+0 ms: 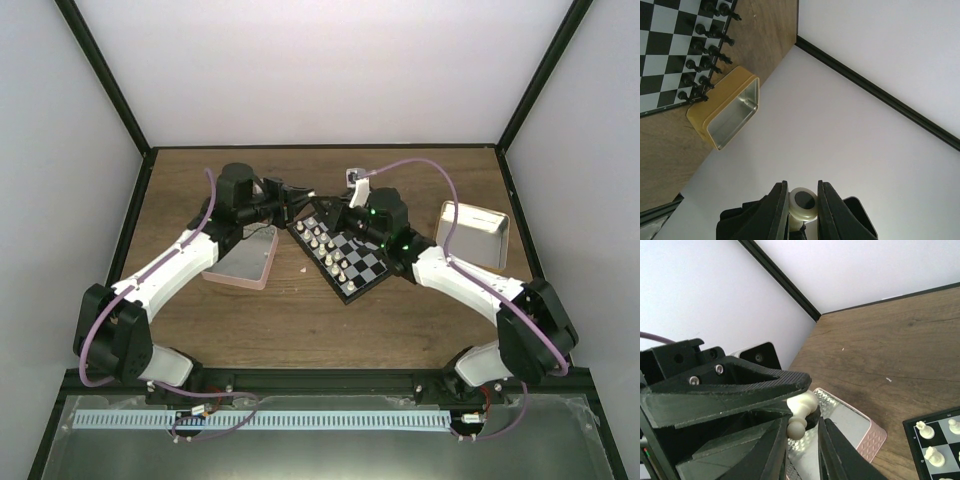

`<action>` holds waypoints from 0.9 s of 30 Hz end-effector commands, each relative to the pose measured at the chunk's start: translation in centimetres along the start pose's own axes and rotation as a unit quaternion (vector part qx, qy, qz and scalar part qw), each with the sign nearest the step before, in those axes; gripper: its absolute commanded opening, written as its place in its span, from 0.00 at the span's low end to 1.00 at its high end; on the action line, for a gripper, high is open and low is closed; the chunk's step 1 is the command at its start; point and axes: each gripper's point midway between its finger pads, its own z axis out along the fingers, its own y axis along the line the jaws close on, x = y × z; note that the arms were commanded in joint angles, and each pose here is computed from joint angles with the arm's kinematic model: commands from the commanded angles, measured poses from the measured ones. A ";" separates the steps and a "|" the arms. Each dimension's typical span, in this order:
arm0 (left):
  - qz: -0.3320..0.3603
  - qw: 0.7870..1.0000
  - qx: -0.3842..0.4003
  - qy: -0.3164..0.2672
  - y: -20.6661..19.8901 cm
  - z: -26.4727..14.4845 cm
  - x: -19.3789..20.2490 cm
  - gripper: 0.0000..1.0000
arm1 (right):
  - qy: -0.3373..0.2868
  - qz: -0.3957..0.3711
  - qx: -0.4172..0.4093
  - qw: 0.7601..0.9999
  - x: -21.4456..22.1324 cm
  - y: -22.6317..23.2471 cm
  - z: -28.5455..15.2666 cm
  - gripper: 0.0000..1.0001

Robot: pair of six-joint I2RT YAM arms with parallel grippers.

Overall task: Set up the chess pieces on the board
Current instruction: Place the chess piece on the chessboard.

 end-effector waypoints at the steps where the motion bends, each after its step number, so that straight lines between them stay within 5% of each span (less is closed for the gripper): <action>1: 0.007 1.000 0.008 0.026 -0.5 0.2 1.4 0.06 | -0.044 -0.023 -0.001 0.999 -2.7 1.0 -0.6 0.23; 6: 0.005 1.000 0.008 0.025 -0.3 0.2 1.3 0.06 | -0.046 -0.024 -0.007 0.999 -2.6 1.2 -0.8 0.32; 22: 0.005 1.000 0.003 0.028 0.2 0.1 1.6 0.06 | -0.048 -0.043 -0.012 0.998 -2.9 1.5 -0.7 0.05; 25: 0.008 1.000 0.005 0.022 0.2 -0.1 1.5 0.14 | -0.040 -0.040 0.002 0.998 -2.7 1.0 -0.8 0.01; 27: 0.020 1.000 -0.006 0.011 0.3 -0.1 1.2 0.29 | -0.029 -0.036 0.019 0.999 -2.4 0.6 -0.9 0.01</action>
